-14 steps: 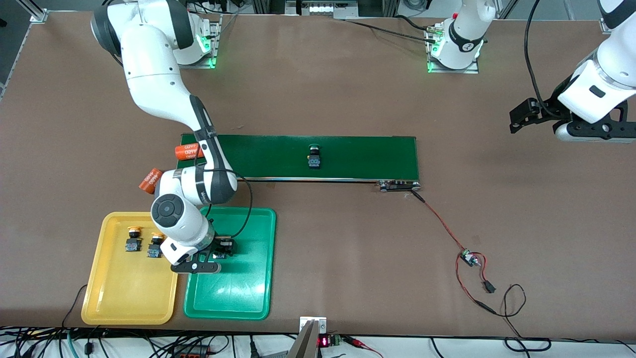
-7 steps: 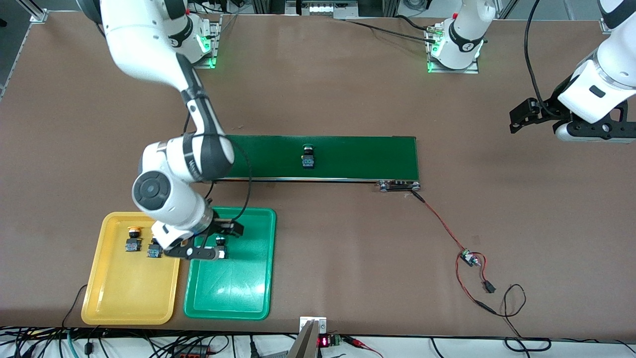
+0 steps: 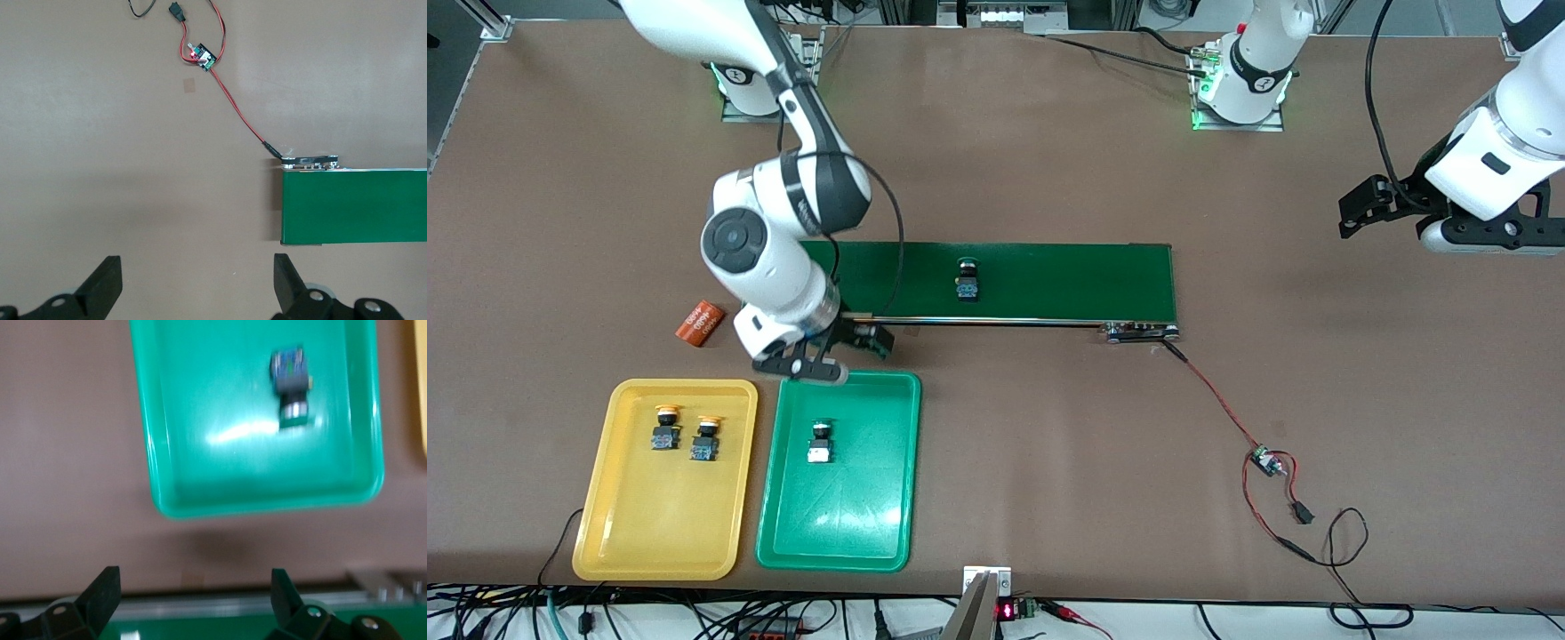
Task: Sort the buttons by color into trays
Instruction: 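Release the button in the green tray and return the right gripper, then grasp the second green-cap button on the conveyor with the right gripper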
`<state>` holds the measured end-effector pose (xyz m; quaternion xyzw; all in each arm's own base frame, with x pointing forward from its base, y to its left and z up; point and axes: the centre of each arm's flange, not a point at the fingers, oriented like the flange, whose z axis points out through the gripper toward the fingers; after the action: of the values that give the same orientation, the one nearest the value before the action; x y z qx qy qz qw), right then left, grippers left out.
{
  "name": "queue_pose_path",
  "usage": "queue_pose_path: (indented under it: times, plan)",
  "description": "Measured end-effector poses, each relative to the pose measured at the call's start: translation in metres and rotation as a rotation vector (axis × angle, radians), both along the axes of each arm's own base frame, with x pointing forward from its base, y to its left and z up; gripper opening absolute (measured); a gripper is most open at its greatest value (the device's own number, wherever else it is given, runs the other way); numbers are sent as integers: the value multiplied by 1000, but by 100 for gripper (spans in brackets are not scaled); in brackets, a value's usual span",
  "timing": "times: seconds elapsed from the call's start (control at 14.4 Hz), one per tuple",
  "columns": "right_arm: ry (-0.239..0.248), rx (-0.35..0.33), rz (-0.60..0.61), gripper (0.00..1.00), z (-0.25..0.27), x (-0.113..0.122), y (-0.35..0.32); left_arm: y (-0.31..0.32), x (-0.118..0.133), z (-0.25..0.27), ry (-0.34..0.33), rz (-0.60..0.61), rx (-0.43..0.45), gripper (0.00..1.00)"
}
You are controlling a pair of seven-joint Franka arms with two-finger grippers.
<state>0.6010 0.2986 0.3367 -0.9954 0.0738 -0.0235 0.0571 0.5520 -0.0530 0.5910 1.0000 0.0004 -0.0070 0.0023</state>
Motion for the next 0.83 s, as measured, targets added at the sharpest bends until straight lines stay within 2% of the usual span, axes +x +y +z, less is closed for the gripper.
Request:
queue_pose_path:
  times: [0.21, 0.35, 0.55, 0.83]
  plan:
    - [43, 2, -28, 100, 0, -50, 40, 0, 0, 0, 0, 0, 0, 100]
    - [58, -31, 2, 100, -3, -76, 67, 0, 0, 0, 0, 0, 0, 100]
    - [87, -74, 34, 100, -9, -90, 77, 0, 0, 0, 0, 0, 0, 100]
    - [101, -85, 60, 100, -13, -101, 88, 0, 0, 0, 0, 0, 0, 100]
